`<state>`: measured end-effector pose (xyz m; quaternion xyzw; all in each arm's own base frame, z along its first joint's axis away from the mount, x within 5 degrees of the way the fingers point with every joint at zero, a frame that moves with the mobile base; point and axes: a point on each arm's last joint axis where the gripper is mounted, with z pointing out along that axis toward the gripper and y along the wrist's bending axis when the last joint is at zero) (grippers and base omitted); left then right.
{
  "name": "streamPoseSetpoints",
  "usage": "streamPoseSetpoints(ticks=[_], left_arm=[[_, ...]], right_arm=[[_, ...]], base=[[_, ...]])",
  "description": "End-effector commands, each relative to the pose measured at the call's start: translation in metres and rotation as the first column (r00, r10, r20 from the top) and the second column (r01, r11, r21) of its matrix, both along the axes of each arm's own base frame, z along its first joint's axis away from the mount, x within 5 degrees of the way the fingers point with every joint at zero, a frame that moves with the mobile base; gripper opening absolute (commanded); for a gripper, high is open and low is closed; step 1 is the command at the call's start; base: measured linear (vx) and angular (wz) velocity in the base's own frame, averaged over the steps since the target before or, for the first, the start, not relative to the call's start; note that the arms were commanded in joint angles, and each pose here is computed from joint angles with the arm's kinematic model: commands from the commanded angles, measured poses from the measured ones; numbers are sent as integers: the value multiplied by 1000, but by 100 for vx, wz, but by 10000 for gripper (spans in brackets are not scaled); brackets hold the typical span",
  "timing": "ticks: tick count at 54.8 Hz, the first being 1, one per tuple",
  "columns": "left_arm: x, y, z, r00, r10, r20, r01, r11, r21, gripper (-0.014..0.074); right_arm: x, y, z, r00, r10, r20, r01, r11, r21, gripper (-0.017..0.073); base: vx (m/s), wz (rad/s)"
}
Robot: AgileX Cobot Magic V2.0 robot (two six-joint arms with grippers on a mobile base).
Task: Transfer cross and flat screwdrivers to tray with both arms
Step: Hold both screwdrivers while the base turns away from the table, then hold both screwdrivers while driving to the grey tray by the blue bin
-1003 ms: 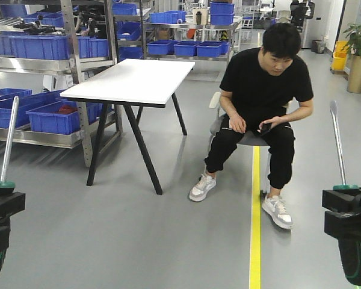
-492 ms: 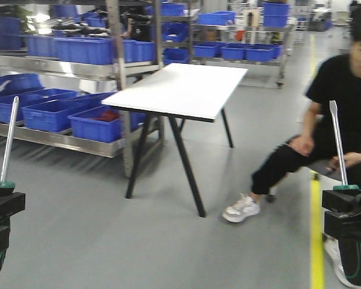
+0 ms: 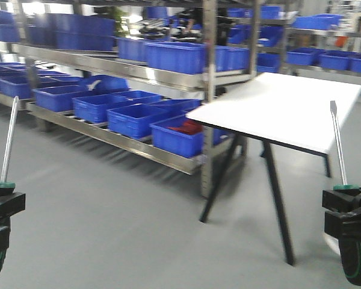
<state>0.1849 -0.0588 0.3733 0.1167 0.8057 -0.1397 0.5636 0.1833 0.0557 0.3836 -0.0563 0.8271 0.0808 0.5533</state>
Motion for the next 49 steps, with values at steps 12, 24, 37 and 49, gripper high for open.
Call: streamPoseSetpoints(ticks=[12, 24, 37, 49], left_arm=[[0, 2, 19, 994, 32, 107, -26, 998, -58, 4], [0, 1, 19, 994, 32, 106, -26, 998, -58, 4], [0, 1, 18, 994, 32, 105, -26, 998, -58, 4], [0, 1, 18, 994, 32, 105, -26, 998, -58, 4]], right_arm=[[-2, 0, 21, 991, 22, 133, -24, 1000, 15, -8], [-2, 0, 21, 991, 22, 133, -24, 1000, 15, -8], [-2, 0, 21, 991, 22, 133, -24, 1000, 15, -8], [-2, 0, 21, 991, 22, 133, -24, 1000, 15, -8]], base=[[58, 60], [59, 60], [58, 61], [59, 61]])
